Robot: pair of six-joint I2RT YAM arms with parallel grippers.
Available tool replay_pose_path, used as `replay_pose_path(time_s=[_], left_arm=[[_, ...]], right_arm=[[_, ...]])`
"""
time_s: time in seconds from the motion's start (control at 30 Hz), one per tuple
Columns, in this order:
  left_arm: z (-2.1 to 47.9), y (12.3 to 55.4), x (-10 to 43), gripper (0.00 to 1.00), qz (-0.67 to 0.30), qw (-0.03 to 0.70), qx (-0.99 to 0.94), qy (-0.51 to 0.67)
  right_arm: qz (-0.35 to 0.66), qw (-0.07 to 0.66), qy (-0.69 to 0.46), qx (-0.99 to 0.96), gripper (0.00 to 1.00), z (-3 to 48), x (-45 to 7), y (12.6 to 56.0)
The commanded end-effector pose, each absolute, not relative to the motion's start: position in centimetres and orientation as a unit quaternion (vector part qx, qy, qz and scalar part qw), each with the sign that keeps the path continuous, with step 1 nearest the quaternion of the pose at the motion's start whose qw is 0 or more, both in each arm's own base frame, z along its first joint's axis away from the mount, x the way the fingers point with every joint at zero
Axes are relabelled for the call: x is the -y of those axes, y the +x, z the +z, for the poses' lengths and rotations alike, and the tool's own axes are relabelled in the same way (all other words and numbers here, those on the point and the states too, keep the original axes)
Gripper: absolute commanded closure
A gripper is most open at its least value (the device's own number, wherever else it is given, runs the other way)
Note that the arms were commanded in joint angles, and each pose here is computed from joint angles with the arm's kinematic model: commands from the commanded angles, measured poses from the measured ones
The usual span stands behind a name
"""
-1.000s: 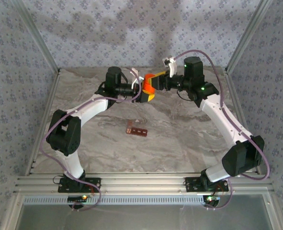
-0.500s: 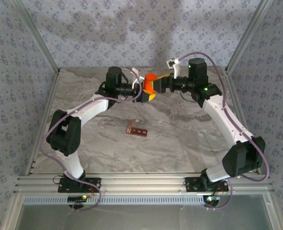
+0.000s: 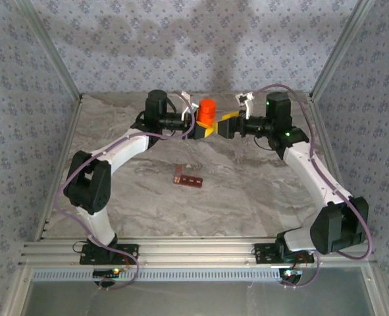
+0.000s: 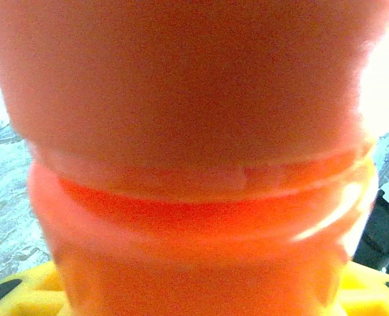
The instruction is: Sort the pills into containers
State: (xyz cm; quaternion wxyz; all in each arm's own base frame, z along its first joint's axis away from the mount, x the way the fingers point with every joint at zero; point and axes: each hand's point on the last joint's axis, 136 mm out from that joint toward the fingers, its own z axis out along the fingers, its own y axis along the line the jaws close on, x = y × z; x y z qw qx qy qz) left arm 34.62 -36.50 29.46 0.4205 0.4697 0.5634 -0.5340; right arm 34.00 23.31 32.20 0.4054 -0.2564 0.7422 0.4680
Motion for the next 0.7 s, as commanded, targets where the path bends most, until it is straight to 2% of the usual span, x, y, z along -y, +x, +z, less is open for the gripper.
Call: replay_pose_path(time_s=[0.0,0.47,0.67], left_arm=[[31.1,34.3,36.7,1.00,-0.543,0.424,-0.542,0.481],[31.6,33.7,37.1,1.00,-0.555,0.412,-0.537,0.483],[31.2,33.4,37.2,1.00,-0.558,0.404,-0.539,0.485]], right_arm=[[0.480,0.420,-0.272,-0.721,0.13,33.3,-24.3,34.0],[0.484,0.432,-0.267,-0.713,0.14,33.3,-25.9,35.7],[0.488,0.434,-0.260,-0.711,0.20,33.2,-26.4,36.2]])
